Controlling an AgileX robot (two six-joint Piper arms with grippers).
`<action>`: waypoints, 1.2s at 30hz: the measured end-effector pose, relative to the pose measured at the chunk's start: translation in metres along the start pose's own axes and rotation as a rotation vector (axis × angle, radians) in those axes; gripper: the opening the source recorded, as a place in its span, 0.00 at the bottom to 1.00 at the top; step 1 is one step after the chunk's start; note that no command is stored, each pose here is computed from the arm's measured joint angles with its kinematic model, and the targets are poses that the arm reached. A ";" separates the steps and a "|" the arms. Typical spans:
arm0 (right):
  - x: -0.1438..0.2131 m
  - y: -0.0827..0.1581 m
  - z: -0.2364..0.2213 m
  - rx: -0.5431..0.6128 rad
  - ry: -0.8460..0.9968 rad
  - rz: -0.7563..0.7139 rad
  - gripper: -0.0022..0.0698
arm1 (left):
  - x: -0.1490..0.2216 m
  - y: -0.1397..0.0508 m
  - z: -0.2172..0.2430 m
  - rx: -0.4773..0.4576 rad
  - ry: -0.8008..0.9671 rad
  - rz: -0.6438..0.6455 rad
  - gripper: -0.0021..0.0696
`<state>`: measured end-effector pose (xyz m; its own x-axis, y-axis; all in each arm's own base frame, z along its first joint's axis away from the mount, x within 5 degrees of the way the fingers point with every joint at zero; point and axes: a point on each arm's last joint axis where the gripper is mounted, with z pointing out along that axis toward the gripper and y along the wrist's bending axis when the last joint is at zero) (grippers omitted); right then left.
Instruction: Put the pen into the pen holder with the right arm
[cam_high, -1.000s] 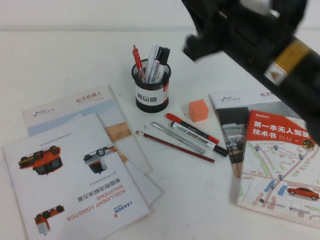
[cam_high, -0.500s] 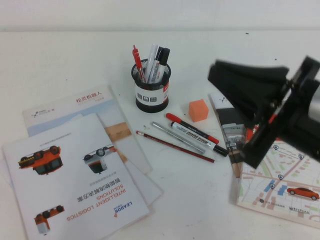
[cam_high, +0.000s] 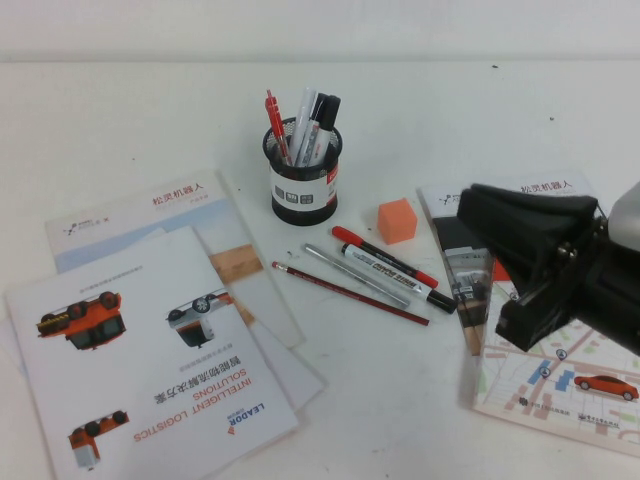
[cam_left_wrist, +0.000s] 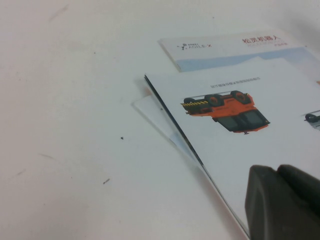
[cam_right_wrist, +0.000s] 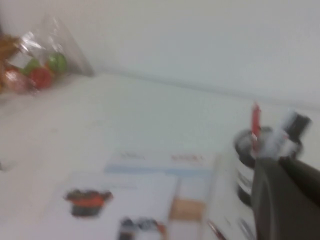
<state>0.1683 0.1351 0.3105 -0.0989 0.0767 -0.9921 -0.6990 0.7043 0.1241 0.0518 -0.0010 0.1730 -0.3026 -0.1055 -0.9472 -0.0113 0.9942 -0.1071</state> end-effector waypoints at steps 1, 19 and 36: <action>0.001 -0.002 -0.002 0.023 0.026 0.000 0.00 | 0.000 0.000 0.000 0.000 0.000 0.000 0.03; -0.019 -0.033 -0.138 0.655 -0.027 -0.045 0.00 | 0.000 0.000 0.000 0.000 0.000 0.000 0.03; 0.072 -0.030 -0.169 0.753 -0.094 0.072 0.00 | 0.000 0.000 0.000 0.000 0.000 0.000 0.03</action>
<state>0.0628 0.0005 0.2378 -0.0421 0.1766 -0.9834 -0.0180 0.9840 0.1775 0.0518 -0.0010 0.1730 -0.3026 -0.1055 -0.9472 -0.0113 0.9942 -0.1071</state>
